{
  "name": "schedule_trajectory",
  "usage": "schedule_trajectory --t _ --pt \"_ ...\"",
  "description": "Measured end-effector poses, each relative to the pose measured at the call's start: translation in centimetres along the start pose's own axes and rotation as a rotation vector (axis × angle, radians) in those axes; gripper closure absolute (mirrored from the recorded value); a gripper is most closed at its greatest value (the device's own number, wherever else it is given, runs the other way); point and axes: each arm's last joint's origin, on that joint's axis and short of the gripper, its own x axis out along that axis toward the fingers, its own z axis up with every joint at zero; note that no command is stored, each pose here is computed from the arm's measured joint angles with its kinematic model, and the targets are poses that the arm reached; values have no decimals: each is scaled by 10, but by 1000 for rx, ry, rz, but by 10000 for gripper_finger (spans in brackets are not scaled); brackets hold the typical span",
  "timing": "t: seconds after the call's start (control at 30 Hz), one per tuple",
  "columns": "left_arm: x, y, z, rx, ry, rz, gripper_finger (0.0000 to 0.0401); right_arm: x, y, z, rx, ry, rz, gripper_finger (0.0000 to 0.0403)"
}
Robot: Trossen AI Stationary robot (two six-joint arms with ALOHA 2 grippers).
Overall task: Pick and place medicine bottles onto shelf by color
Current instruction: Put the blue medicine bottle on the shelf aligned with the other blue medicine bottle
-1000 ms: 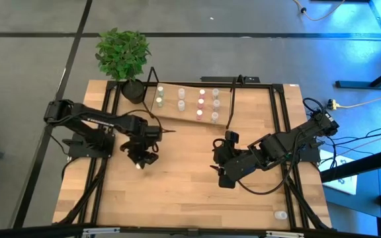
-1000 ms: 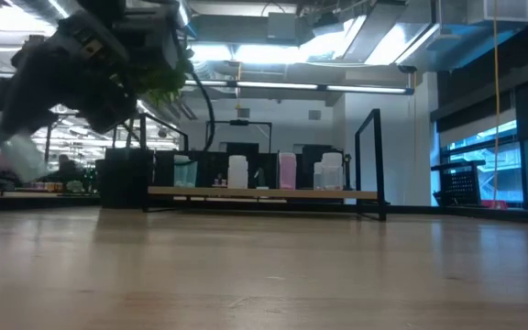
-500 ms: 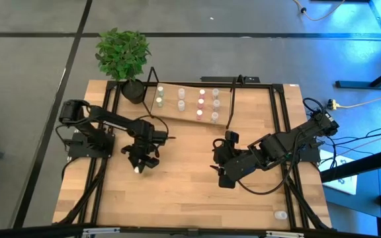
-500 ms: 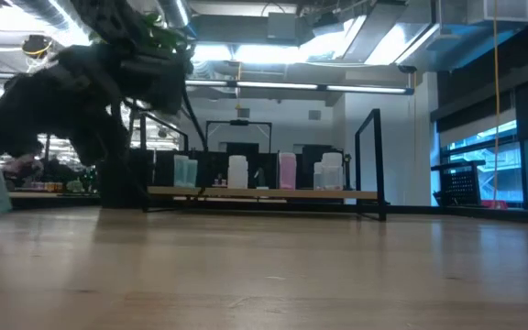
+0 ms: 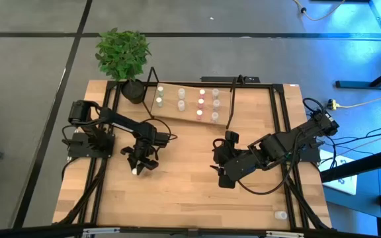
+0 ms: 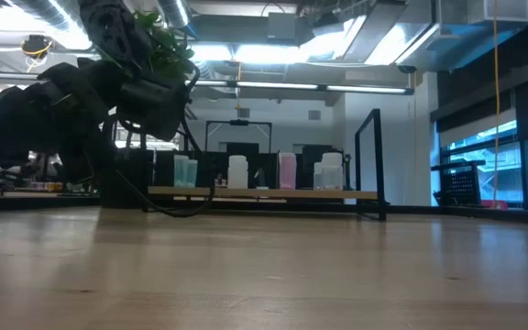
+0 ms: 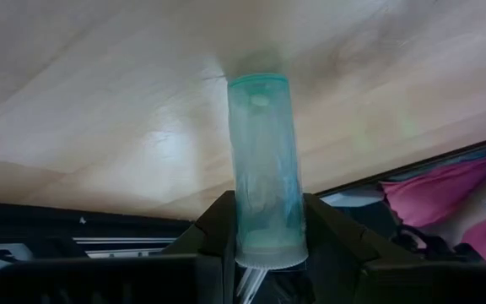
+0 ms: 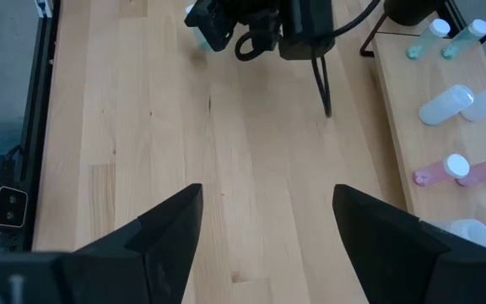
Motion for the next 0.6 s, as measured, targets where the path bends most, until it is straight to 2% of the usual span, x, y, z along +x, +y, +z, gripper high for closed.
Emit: schedule_trajectory --t 0.2,0.6 --pt "-1 1 1 -5 -4 -7 308 0 0 0 1 -1 0 136" --pt "-3 3 5 -13 -29 -2 262 0 0 0 0 -1 0 136"
